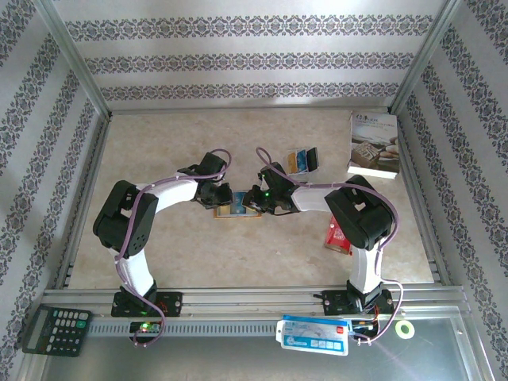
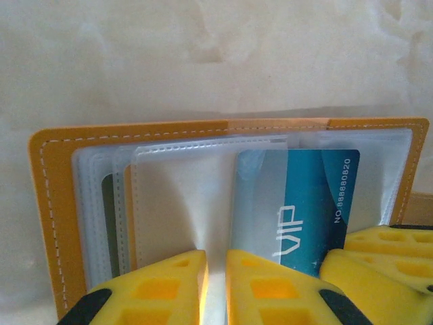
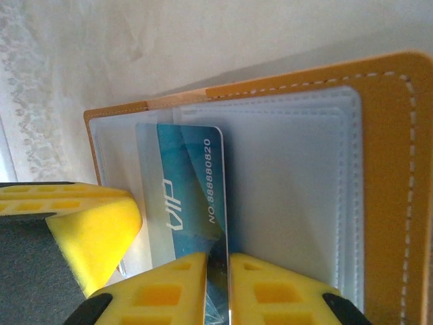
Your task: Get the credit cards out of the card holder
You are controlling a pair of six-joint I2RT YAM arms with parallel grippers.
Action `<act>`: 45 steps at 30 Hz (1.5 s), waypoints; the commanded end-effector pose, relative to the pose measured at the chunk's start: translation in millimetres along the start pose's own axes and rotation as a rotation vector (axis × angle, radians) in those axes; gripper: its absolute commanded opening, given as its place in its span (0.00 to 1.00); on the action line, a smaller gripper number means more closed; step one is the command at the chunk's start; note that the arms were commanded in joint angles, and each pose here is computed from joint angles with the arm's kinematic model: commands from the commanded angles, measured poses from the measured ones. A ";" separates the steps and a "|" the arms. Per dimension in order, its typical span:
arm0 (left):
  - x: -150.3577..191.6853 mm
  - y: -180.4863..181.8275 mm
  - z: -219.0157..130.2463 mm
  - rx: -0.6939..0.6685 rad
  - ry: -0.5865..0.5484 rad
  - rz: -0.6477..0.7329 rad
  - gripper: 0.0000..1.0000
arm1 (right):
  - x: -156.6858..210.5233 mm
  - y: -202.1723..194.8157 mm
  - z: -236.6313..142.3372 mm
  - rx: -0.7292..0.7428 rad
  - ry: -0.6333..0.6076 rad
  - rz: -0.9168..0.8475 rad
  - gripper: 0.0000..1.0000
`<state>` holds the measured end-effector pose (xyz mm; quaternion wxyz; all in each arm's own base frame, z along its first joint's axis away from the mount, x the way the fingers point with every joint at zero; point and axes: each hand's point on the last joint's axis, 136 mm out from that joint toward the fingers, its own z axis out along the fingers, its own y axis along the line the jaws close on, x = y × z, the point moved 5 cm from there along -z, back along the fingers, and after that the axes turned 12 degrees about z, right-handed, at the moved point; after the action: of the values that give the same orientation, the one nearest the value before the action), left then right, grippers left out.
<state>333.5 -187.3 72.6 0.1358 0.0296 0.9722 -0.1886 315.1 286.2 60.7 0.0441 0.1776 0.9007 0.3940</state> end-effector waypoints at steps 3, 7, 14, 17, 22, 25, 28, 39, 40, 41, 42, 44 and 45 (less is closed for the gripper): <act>18.5 16.5 11.6 -0.096 0.070 0.001 0.18 | -9.6 -3.1 -9.6 0.001 -0.043 -0.014 0.08; 15.1 14.2 3.0 -0.094 0.042 0.006 0.21 | -13.9 -6.6 -24.9 -0.003 -0.088 -0.026 0.02; -4.8 -5.8 -26.0 -0.020 -0.057 0.032 0.32 | -13.7 16.1 -67.0 -0.131 -0.180 -0.171 0.00; -14.5 -16.0 -45.3 0.026 -0.129 0.035 0.40 | -13.8 28.6 -87.9 -0.205 -0.215 -0.211 0.00; -28.7 -34.4 -79.0 0.210 -0.267 -0.019 0.62 | -13.3 49.2 -116.9 -0.341 -0.225 -0.254 0.00; -36.0 -45.0 -100.6 0.399 -0.350 -0.074 0.70 | -12.1 60.6 -129.8 -0.427 -0.202 -0.262 0.00; -40.7 -55.4 -119.3 0.543 -0.410 -0.090 0.74 | -10.8 72.7 -140.8 -0.521 -0.175 -0.263 0.00; -48.7 -92.2 -150.6 0.908 -0.444 -0.045 0.49 | -11.2 104.5 -164.9 -0.772 -0.094 -0.218 0.00; -48.8 -93.7 -153.1 0.916 -0.448 -0.038 0.44 | -12.0 104.9 -165.6 -0.783 -0.095 -0.210 0.00; -48.8 -93.5 -153.6 0.915 -0.449 -0.038 0.39 | -12.2 105.7 -166.8 -0.794 -0.092 -0.207 0.00; -48.4 -93.8 -154.4 0.915 -0.450 -0.035 0.33 | -12.2 106.5 -167.0 -0.803 -0.088 -0.203 0.00; -47.9 -94.4 -156.3 0.920 -0.452 -0.031 0.23 | -11.9 108.2 -167.4 -0.816 -0.077 -0.202 0.00; -47.8 -94.5 -157.4 0.922 -0.454 -0.031 0.18 | -11.7 108.8 -167.6 -0.821 -0.071 -0.199 0.00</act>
<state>331.9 -215.9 244.0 0.2979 0.0097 0.7595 -0.5782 323.3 234.8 242.9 0.1816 0.0893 0.7032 0.6816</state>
